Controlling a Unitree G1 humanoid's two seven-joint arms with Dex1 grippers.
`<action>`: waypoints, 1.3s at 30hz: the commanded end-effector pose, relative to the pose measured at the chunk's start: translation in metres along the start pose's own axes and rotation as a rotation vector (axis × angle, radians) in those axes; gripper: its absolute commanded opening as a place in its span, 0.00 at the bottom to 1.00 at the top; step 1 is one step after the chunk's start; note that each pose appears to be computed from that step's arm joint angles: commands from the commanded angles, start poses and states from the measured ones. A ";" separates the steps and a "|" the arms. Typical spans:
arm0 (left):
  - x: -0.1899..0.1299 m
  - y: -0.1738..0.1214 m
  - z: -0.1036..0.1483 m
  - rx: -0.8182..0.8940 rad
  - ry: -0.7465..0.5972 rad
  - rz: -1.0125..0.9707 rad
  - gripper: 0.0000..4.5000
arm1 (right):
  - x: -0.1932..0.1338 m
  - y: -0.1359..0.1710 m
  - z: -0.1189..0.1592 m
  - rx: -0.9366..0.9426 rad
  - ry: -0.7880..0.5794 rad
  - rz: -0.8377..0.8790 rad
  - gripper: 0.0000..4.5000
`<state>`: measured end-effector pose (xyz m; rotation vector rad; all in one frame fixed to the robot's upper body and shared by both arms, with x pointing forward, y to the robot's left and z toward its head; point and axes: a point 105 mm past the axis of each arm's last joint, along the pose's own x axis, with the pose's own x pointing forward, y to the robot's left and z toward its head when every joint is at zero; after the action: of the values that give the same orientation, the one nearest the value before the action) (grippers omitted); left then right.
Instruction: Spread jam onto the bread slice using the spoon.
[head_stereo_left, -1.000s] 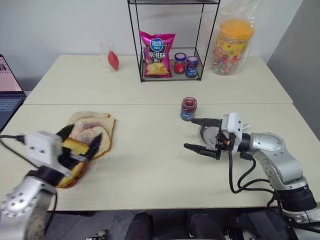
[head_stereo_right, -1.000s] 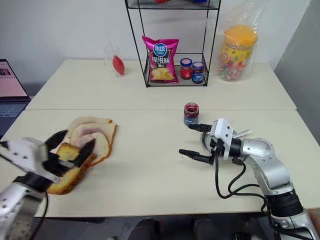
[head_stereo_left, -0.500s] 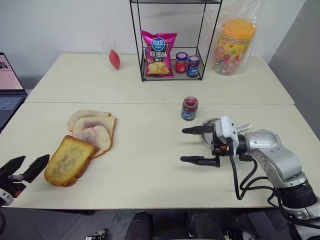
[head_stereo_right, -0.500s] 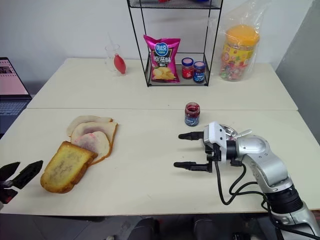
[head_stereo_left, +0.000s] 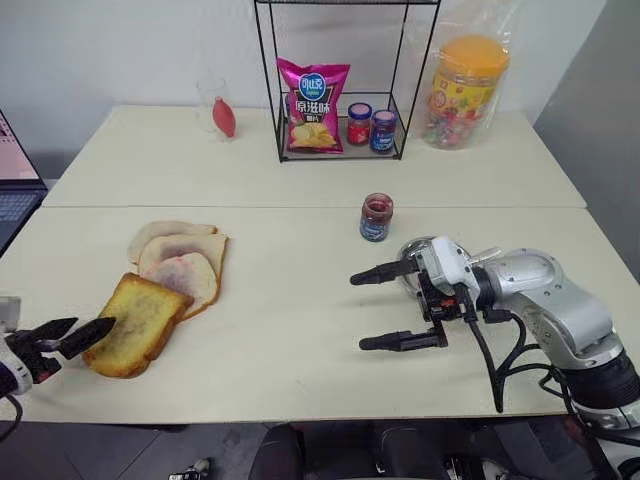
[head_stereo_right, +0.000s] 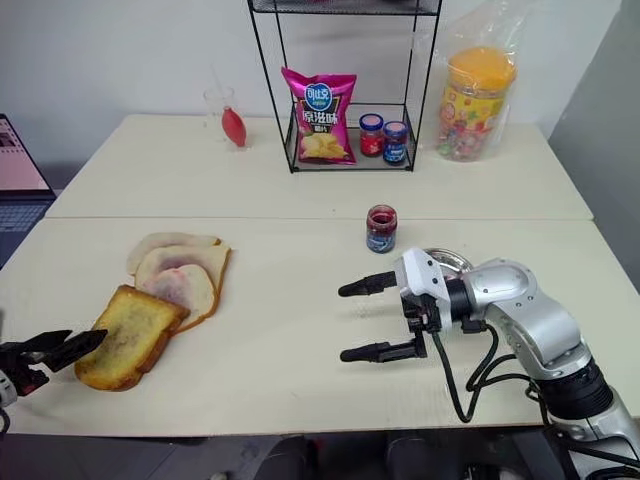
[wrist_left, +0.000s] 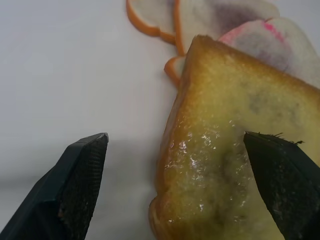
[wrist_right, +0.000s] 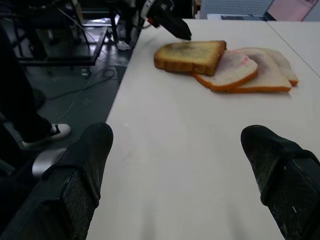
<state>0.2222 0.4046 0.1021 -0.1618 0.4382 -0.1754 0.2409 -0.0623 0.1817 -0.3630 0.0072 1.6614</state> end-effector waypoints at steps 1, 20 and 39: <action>0.003 0.001 0.003 0.038 0.024 -0.015 1.00 | -0.004 0.003 0.012 -0.030 -0.017 0.020 0.99; 0.018 -0.010 -0.002 0.122 0.044 -0.060 0.36 | 0.005 -0.026 0.021 0.055 -0.103 -0.096 1.00; 0.017 -0.026 0.014 0.132 -0.083 -0.060 0.01 | 0.019 -0.025 0.023 0.025 -0.111 -0.020 1.00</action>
<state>0.2366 0.3826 0.0942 -0.0464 0.4199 -0.2457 0.2639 -0.0377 0.1979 -0.2123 -0.0144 1.6337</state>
